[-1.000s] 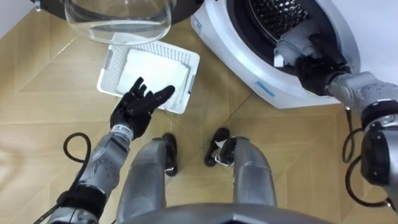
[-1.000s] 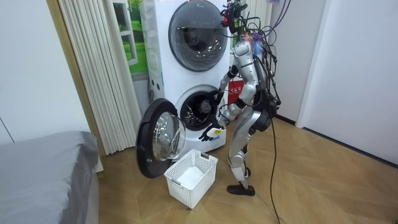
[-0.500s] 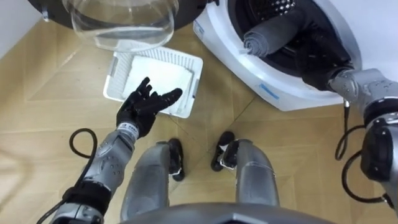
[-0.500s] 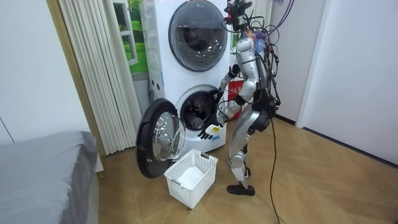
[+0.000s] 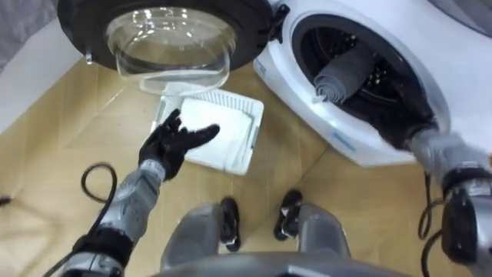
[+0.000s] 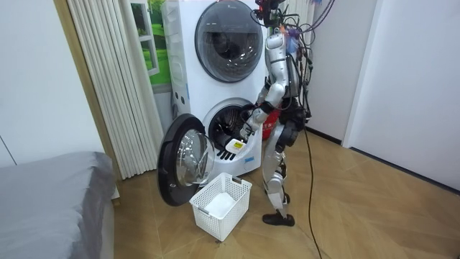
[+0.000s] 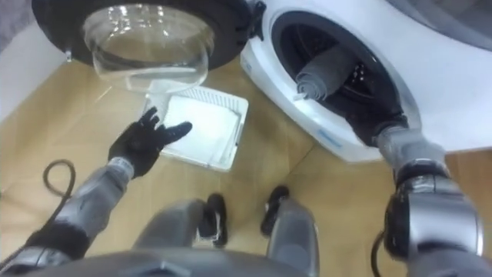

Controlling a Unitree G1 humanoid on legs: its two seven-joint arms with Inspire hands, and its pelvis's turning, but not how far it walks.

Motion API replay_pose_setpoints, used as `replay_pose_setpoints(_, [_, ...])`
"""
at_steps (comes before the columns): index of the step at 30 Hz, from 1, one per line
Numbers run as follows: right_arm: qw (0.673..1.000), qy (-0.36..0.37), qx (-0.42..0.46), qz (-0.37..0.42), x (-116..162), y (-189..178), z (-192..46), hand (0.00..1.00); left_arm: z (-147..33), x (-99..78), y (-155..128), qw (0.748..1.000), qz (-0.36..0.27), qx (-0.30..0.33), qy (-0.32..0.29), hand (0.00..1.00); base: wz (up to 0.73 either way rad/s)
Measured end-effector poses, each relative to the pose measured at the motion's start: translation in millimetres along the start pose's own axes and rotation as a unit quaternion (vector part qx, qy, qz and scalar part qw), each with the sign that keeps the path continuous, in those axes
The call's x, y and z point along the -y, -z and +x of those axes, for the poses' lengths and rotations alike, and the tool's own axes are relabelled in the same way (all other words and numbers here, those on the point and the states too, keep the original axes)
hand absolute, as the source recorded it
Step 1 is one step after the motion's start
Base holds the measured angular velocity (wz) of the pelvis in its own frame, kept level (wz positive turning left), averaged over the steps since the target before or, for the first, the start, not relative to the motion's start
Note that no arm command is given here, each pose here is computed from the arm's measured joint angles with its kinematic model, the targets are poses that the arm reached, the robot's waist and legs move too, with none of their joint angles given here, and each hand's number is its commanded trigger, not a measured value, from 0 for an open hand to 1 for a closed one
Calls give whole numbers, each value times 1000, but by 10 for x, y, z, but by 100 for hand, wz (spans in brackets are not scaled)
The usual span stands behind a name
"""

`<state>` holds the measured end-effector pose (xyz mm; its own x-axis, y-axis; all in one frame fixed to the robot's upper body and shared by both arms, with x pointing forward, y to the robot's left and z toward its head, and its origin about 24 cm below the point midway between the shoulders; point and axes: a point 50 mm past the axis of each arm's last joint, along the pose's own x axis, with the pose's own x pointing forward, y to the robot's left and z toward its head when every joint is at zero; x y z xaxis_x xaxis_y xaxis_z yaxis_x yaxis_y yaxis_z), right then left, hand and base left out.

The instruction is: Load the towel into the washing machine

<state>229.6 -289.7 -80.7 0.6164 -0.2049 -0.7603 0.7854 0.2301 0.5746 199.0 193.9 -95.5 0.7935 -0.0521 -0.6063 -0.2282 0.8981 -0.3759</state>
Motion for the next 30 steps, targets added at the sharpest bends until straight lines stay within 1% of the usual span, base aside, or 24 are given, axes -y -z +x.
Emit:
replay_pose_setpoints(3, [998, 28, 2, -56, 469, 108, -64, 0, -121, -231, 200, 998, 21, -33, -38, 0, -14])
replay_pose_setpoints(4, [997, 37, 3, -70, 557, 125, -82, 0, -154, -276, 243, 998, 25, -39, -46, 0, -14])
replay_pose_setpoints(6, [989, 73, 18, -131, 927, 160, -191, 0, -296, -479, 412, 994, 38, -65, -84, 0, -12])
replay_pose_setpoints(7, [986, 83, 20, -146, 1021, 172, -223, 0, -338, -534, 453, 992, 42, -71, -94, 0, -10])
replay_pose_setpoints(9, [967, 128, 9, -221, 1369, 230, -363, 0, -510, -729, 601, 986, 51, -95, -131, 0, -15])
replay_pose_setpoints(10, [961, 136, 4, -240, 1440, 239, -396, 0, -546, -762, 641, 984, 50, -101, -137, 0, -21])
replay_pose_setpoints(12, [939, 166, -14, -300, 1641, 274, -494, 0, -656, -844, 815, 978, 42, -132, -158, 0, -28])
replay_pose_setpoints(14, [925, 177, -29, -334, 1753, 327, -556, 0, -727, -903, 900, 973, 39, -149, -174, 0, -26])
replay_pose_setpoints(15, [920, 180, -34, -346, 1788, 351, -575, 0, -733, -917, 908, 972, 41, -151, -178, 0, -20])
replay_pose_setpoints(17, [899, 187, -59, -390, 1879, 436, -620, 0, -768, -953, 943, 969, 47, -152, -190, 0, -17])
replay_pose_setpoints(21, [872, 173, -79, -450, 1892, 560, -628, 0, -826, -995, 1006, 964, 66, -156, -207, 0, -7])
replay_pose_setpoints(24, [864, 168, -88, -466, 1898, 587, -631, 0, -914, -1068, 1080, 952, 95, -179, -230, 0, -3])
replay_pose_setpoints(28, [859, 163, -100, -475, 1905, 623, -634, 0, -1031, -1163, 1153, 937, 106, -200, -266, 0, -6])
replay_pose_setpoints(30, [854, 152, -122, -482, 1915, 697, -641, 0, -1101, -1208, 1207, 927, 109, -217, -286, 0, 0])
